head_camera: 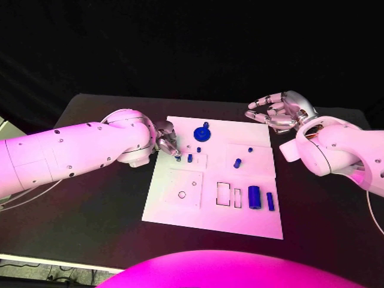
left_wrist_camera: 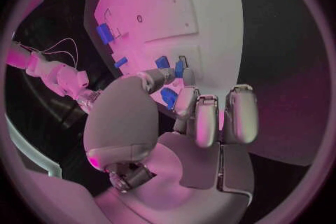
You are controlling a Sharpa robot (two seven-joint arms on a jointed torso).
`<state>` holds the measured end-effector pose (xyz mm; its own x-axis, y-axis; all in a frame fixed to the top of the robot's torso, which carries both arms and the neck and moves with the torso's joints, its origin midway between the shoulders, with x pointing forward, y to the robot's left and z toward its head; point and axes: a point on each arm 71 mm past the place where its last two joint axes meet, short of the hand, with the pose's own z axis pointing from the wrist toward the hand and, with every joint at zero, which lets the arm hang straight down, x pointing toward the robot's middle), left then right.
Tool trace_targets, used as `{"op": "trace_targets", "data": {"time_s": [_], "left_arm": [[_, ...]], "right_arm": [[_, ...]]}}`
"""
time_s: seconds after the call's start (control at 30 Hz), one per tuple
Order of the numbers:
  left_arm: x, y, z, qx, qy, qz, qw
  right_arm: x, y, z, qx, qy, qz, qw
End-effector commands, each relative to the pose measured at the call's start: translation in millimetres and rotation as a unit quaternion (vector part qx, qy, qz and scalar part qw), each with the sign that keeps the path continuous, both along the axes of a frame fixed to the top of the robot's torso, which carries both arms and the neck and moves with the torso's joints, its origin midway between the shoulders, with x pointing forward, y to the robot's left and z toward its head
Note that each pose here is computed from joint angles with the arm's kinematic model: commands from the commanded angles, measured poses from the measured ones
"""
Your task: Assemble the parts on the task board
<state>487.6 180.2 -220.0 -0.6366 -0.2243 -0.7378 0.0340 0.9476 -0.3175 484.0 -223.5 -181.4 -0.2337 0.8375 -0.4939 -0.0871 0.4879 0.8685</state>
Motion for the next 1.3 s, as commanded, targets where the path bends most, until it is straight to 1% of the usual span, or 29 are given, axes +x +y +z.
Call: {"op": "trace_targets", "data": {"time_s": [0.03,0.43,0.7,1.3], "left_arm": [[-0.5,-3.5,-0.2,-0.010,-0.001,-0.005,1.000],[1.1,-3.5,-3.5,0.006,0.001,-0.015,1.000],[1.8,-3.5,-4.3,0.016,-0.011,-0.022,1.000],[-1.8,-6.3,-6.8,0.024,0.007,-0.043,0.999]], "right_arm": [[-0.8,1.7,0.2,-0.001,-0.004,0.011,1.000],[-0.8,1.3,0.1,-0.002,-0.003,0.011,1.000],[-0.8,1.2,0.1,-0.002,-0.003,0.011,1.000],[-0.6,1.3,-0.2,-0.002,-0.003,0.011,1.000]]}}
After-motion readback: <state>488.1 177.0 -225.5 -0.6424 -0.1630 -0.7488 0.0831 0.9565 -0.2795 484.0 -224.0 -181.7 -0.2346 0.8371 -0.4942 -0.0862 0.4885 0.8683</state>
